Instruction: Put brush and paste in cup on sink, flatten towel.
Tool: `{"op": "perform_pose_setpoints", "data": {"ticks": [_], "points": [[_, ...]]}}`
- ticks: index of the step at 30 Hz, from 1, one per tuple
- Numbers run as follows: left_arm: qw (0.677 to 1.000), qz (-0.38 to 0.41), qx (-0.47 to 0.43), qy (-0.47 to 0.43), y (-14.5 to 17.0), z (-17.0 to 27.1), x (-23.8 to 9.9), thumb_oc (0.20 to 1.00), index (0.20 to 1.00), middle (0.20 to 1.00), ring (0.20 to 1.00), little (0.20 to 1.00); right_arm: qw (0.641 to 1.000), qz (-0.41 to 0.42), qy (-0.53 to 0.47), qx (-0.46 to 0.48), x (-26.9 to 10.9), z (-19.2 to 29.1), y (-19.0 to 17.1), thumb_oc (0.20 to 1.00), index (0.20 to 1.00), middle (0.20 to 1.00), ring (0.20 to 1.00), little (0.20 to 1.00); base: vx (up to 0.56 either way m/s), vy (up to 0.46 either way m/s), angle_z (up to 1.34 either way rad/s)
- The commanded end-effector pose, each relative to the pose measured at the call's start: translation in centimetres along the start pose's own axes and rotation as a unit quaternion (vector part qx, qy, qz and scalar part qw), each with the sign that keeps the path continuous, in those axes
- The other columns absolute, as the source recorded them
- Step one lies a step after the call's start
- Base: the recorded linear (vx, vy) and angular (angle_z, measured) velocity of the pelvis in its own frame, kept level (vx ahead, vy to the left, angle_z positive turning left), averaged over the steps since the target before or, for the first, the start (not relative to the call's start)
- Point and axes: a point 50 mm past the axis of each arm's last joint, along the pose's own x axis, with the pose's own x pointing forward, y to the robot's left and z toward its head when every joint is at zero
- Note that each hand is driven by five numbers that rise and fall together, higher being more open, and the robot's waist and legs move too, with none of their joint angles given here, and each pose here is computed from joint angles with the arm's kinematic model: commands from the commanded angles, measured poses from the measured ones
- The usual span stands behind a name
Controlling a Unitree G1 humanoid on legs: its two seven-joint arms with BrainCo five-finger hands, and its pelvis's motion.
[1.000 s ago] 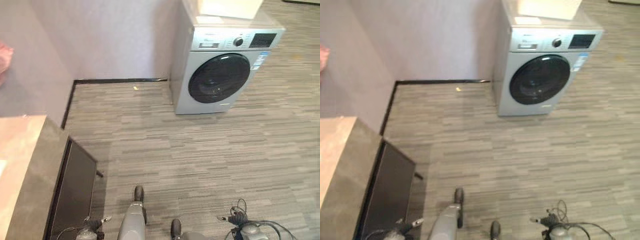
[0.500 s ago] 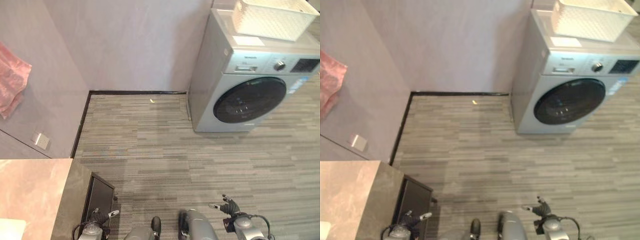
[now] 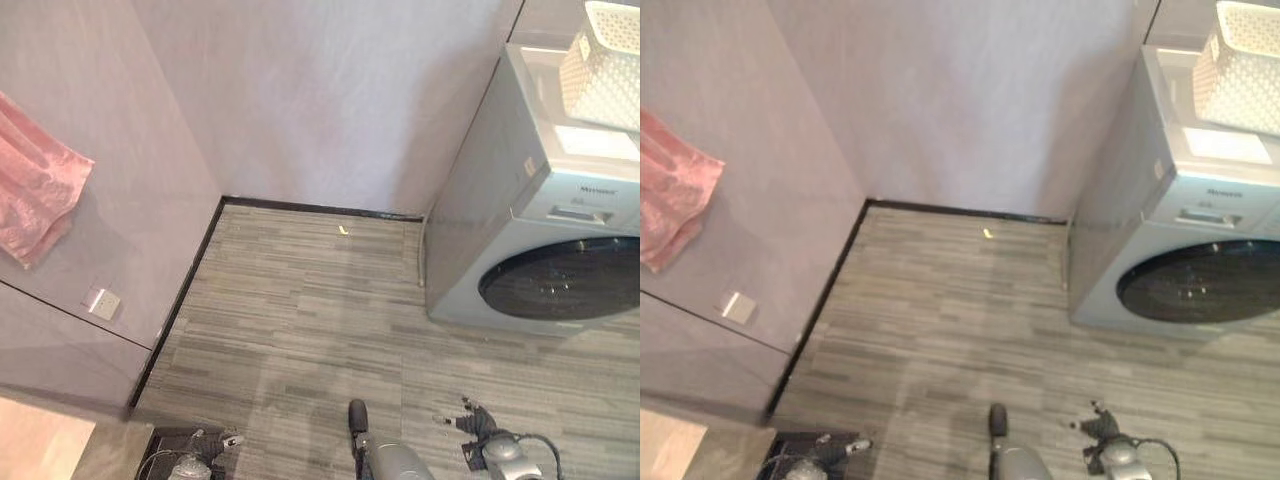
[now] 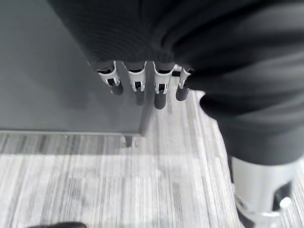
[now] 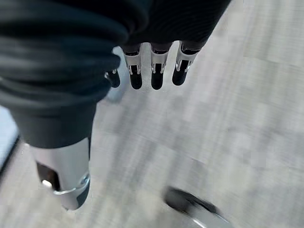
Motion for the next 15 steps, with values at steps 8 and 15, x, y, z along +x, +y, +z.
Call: {"op": "perform_pose_setpoints", "data": {"ticks": [8,15], "points": [[0.996,0.026,-0.001,-0.082,2.2,4.3,0.2,1.0,1.0,1.0,1.0,1.0,0.998,-0.049,0.025,-0.029,-0.6,-2.2,-3.0,1.0,1.0,1.0,1.0,1.0,0.21,-0.197,0.2],[0.993,0.019,0.015,-0.119,2.3,6.2,0.0,1.0,1.0,1.0,1.0,1.0,0.993,-0.088,0.053,-0.064,-1.2,-3.9,-5.1,1.0,1.0,1.0,1.0,1.0,0.3,0.005,0.1]]}}
